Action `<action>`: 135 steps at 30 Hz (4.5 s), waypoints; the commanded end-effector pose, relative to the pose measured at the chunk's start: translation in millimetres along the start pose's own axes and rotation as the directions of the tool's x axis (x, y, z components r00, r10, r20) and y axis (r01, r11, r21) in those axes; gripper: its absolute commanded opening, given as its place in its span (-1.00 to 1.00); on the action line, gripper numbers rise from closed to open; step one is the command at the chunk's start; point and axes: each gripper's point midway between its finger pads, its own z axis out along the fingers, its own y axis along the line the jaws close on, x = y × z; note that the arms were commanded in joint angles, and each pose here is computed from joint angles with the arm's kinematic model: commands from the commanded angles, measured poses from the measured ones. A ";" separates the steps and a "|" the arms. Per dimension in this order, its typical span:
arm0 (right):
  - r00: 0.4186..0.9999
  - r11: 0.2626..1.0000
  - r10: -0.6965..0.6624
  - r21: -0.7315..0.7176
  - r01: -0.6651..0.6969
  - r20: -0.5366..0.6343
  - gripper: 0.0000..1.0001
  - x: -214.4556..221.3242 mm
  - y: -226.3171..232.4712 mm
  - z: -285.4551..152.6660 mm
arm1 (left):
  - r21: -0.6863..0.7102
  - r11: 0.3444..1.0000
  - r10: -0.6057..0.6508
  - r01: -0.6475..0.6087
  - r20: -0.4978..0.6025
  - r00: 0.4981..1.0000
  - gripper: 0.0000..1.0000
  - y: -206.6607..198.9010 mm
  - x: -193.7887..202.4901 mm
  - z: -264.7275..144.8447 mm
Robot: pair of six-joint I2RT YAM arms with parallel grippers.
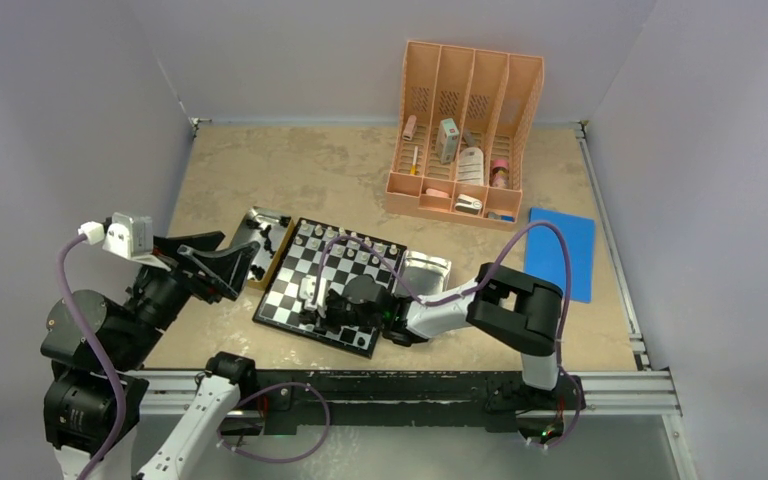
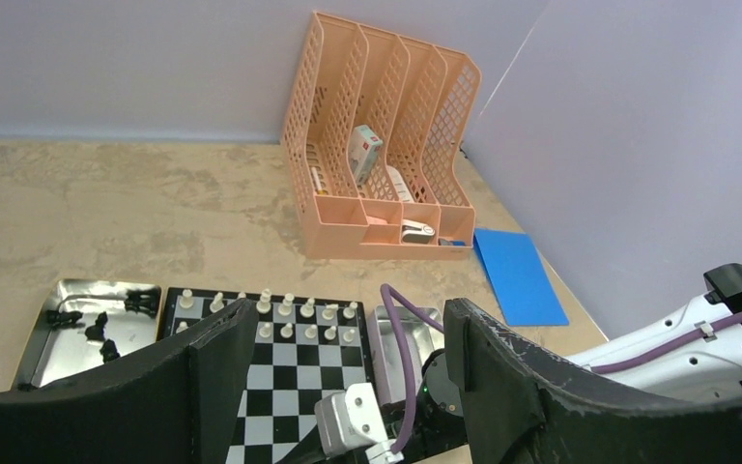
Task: Set up the chess pieces on the board
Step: Place the chess piece on the chessboard, then pick up the chess piece from the storage box.
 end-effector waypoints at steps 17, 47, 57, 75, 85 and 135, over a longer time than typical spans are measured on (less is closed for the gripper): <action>0.997 0.997 -0.074 0.007 0.074 -0.030 -0.78 8.4 2.2 10.6 | -0.017 0.999 -0.039 0.037 -0.134 0.990 0.41 17.3 48.7 23.1; 1.000 0.993 -0.012 0.118 0.012 -0.005 0.04 -25.1 -14.2 -3.7 | -0.038 0.998 -0.061 0.053 -0.262 0.963 0.41 34.7 84.4 62.6; 0.992 0.987 0.070 0.137 -0.085 0.108 0.24 -92.9 -13.8 -37.8 | -0.214 0.977 -0.103 0.020 -0.385 0.917 0.68 78.6 121.8 93.1; 0.913 0.927 0.197 0.235 -0.292 0.359 0.74 -164.3 -18.3 -164.4 | -0.501 0.854 -0.169 -0.137 -0.517 0.839 0.42 216.3 171.5 146.7; 0.881 0.881 0.193 0.319 -0.349 0.431 0.75 -156.2 -30.3 -202.1 | -0.415 0.858 -0.020 -0.303 -0.616 0.787 0.13 257.4 193.9 180.6; 0.860 0.866 0.206 0.322 -0.382 0.467 0.75 -180.6 -31.0 -230.0 | -0.385 0.821 -0.136 -0.422 -0.849 0.510 -0.33 332.1 289.7 192.7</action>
